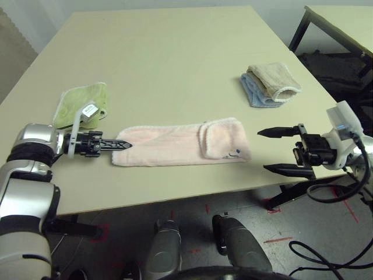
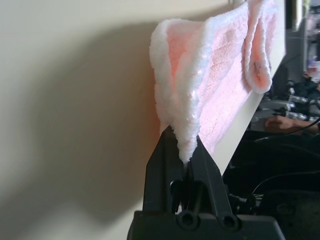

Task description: Fold the towel and set it aside.

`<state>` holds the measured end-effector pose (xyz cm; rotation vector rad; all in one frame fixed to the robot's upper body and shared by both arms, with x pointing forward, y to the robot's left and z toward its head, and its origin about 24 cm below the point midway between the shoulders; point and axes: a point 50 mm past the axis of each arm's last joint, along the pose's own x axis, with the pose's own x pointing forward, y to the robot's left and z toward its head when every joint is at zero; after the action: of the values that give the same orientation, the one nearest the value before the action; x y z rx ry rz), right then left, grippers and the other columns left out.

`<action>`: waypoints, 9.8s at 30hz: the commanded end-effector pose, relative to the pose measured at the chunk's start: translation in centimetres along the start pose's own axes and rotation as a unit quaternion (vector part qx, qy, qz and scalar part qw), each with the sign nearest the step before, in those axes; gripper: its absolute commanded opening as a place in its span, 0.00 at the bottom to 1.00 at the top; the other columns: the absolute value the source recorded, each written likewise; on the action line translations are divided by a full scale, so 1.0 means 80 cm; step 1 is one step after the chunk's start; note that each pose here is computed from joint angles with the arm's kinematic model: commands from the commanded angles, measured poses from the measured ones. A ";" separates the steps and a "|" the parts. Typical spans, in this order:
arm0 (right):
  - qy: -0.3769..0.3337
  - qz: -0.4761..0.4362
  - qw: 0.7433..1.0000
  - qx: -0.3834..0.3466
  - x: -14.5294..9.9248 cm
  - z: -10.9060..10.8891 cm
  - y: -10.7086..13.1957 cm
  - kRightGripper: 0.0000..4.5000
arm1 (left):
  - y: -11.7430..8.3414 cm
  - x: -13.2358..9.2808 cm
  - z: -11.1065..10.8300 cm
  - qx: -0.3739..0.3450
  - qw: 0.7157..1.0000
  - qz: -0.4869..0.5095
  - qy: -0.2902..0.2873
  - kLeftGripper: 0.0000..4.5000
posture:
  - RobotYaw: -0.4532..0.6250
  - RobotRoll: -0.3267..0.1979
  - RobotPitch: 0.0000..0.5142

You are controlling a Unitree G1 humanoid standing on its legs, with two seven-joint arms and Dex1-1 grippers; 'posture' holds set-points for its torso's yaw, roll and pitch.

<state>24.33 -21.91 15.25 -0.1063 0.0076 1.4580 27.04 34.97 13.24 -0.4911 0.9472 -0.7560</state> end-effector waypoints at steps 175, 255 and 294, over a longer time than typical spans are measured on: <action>0.051 -0.009 0.999 0.017 0.151 -0.047 0.013 0.00 | -0.138 0.192 -0.039 0.541 0.811 -0.179 -0.136 0.01 | 0.40 0.62 0.32; 0.085 -0.098 0.990 0.047 0.155 -0.057 -0.089 0.00 | -0.103 0.198 0.005 0.551 0.821 -0.060 -0.140 0.01 | 0.42 0.62 0.31; 0.130 0.034 0.984 -0.117 0.020 -0.009 -0.035 1.00 | -0.067 0.066 -0.033 -0.145 0.985 -0.095 0.009 0.99 | 0.40 0.62 0.34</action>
<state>27.71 -20.67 14.38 -0.4808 0.0629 1.4986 24.77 27.63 13.30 -0.8188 1.0030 -0.8150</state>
